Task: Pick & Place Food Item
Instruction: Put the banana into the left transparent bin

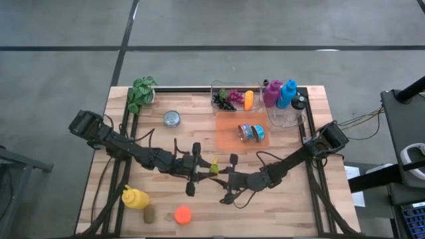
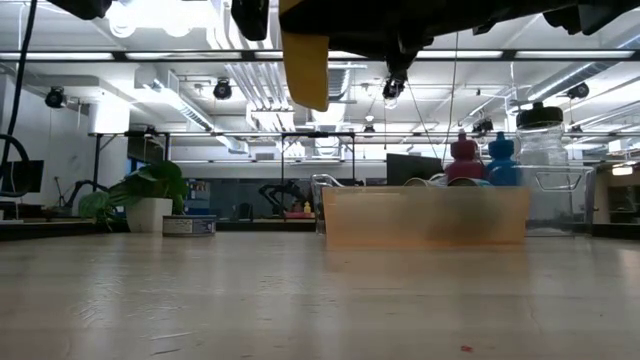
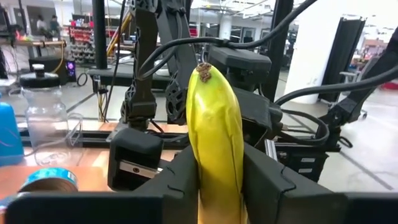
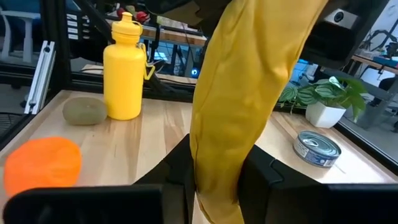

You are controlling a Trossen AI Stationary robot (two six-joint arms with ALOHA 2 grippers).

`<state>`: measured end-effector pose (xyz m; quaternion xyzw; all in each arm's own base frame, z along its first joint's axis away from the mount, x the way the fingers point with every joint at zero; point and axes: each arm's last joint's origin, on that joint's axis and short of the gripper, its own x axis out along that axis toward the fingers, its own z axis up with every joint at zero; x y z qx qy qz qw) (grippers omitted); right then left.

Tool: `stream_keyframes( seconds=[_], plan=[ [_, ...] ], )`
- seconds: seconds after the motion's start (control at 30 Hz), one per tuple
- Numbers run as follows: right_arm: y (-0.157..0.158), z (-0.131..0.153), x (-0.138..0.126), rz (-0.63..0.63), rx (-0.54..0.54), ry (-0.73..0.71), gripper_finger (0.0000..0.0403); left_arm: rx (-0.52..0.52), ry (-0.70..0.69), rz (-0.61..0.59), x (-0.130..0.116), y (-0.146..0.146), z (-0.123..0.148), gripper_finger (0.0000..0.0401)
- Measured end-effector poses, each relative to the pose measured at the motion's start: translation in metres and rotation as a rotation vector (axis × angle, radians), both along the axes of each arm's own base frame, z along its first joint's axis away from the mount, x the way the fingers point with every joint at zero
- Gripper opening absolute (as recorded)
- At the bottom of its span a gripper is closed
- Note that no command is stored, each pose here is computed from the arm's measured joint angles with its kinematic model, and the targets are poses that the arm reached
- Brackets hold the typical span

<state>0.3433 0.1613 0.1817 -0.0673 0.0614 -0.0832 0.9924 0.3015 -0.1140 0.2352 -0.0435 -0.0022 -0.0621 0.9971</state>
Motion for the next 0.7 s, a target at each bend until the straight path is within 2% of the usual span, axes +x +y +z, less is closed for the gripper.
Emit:
stream_keyframes(
  seconds=[0.33,0.7],
  plan=[
    [0.0000,0.0002,0.0001,0.005,0.002,-0.002,0.0077,-0.018,0.021,-0.002,0.0000,-0.0001,-0.0019,0.0186],
    [0.0000,0.0001,0.0001,0.003,0.000,0.000,0.0075,-0.017,0.012,-0.008,0.0011,-0.0030,0.0021,0.0258]
  ],
)
